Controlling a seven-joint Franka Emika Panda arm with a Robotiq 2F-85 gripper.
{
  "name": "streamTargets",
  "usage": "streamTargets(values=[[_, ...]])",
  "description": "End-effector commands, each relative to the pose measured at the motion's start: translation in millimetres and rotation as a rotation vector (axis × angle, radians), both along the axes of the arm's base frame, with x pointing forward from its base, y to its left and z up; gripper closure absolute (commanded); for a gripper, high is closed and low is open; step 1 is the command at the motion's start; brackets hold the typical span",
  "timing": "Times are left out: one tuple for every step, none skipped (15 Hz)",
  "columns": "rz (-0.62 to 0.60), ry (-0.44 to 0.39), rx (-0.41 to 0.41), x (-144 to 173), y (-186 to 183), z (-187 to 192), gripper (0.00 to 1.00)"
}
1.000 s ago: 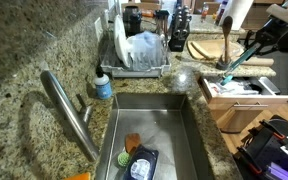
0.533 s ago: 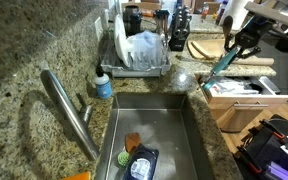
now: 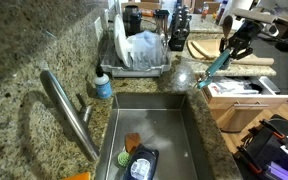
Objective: Put the can opener in the drawer then put it back on the counter top
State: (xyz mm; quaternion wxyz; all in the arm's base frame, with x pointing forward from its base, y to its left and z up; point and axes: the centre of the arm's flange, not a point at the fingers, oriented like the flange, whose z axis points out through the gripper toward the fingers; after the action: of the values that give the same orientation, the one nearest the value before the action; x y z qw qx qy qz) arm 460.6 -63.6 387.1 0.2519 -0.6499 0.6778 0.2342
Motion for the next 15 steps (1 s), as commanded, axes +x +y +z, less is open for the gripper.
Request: streamTargets(values=[[-0.072, 0.091, 0.068, 23.5, 3.9, -18.7, 0.96], [-0.087, 0.136, 0.106, 40.8, 6.0, -27.5, 0.96], [-0.112, 0.168, 0.133, 52.5, 9.9, -36.3, 0.96], [-0.144, 0.205, 0.156, 62.7, 14.7, -44.5, 0.96], [-0.184, 0.237, 0.181, 71.9, 18.2, -52.8, 0.96], [-0.237, 0.26, 0.199, 80.6, 20.8, -60.7, 0.96], [-0.288, 0.29, 0.212, 87.3, 18.8, -69.4, 0.96], [-0.34, 0.314, 0.228, 93.5, 16.3, -77.2, 0.96], [-0.397, 0.327, 0.237, 96.6, 6.6, -83.1, 0.96], [-0.454, 0.328, 0.246, 99.2, -4.0, -87.8, 0.96], [-0.512, 0.319, 0.243, 99.6, -15.4, -88.8, 0.96], [-0.57, 0.302, 0.204, 98.2, -25.3, -86.8, 0.96], [-0.478, 0.321, 0.203, 91.3, -9.6, -96.3, 0.96], [-0.499, 0.317, 0.193, 91.9, -16.6, -97.5, 0.83], [-0.499, 0.321, 0.193, 91.4, -17.1, -98.9, 0.83]])
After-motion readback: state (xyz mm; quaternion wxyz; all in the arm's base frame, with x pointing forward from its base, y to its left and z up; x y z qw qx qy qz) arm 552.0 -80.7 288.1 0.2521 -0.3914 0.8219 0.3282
